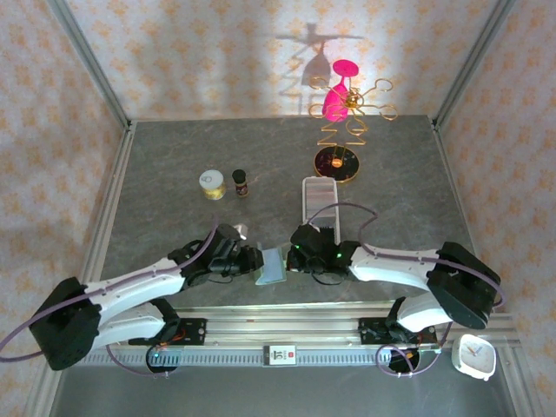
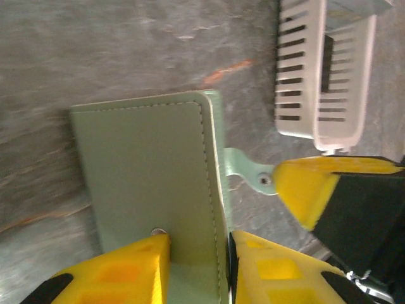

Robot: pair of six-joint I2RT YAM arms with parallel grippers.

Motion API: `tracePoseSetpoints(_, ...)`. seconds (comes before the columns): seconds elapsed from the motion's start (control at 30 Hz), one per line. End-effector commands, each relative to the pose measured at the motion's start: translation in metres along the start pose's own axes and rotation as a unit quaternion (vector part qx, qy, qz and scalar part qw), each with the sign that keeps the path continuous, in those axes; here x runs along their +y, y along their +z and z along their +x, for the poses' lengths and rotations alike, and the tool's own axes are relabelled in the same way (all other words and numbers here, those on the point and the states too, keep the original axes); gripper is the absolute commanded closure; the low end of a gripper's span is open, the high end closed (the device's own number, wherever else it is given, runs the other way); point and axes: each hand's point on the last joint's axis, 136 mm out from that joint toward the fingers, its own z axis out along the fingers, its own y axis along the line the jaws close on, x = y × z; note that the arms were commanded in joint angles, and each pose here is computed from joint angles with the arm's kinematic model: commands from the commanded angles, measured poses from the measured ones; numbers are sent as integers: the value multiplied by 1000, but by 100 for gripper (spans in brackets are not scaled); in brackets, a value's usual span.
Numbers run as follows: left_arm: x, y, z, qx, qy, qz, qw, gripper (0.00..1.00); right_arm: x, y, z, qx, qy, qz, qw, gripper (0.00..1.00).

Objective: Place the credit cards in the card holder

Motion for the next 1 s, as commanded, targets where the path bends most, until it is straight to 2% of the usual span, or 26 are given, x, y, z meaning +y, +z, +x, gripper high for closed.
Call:
tracePoseSetpoints(0.0,-34,9,-4,7,9,52,999,71,-1,-4,1,-4,12,-9,1000,100)
tracePoseSetpoints(0.13,-28,26,-1,14,1,45,999,71,-5,-5,2,-7,18,-10,1000,100)
tracePoseSetpoints(0.37,13,44,12,21,-13,-3,1000,80,-3,-7,3,-6,19,-18,1000,100)
tracePoseSetpoints(0.57,21,37,9,-5,-24,-6,1000,95,10,-10,-1,-7,16,-40,999,100)
tracePoseSetpoints(0.7,18,23,-1,-36,-17,-7,999,97,13,-9,-3,-9,18,-40,999,100)
tracePoseSetpoints(0.8,32,12,-6,-63,-17,-40,997,98,12,-8,-3,-8,19,-35,999,100)
tracePoseSetpoints(0.97,56,8,1,-60,-14,-80,995,100,12,-6,-3,-5,19,-34,999,100)
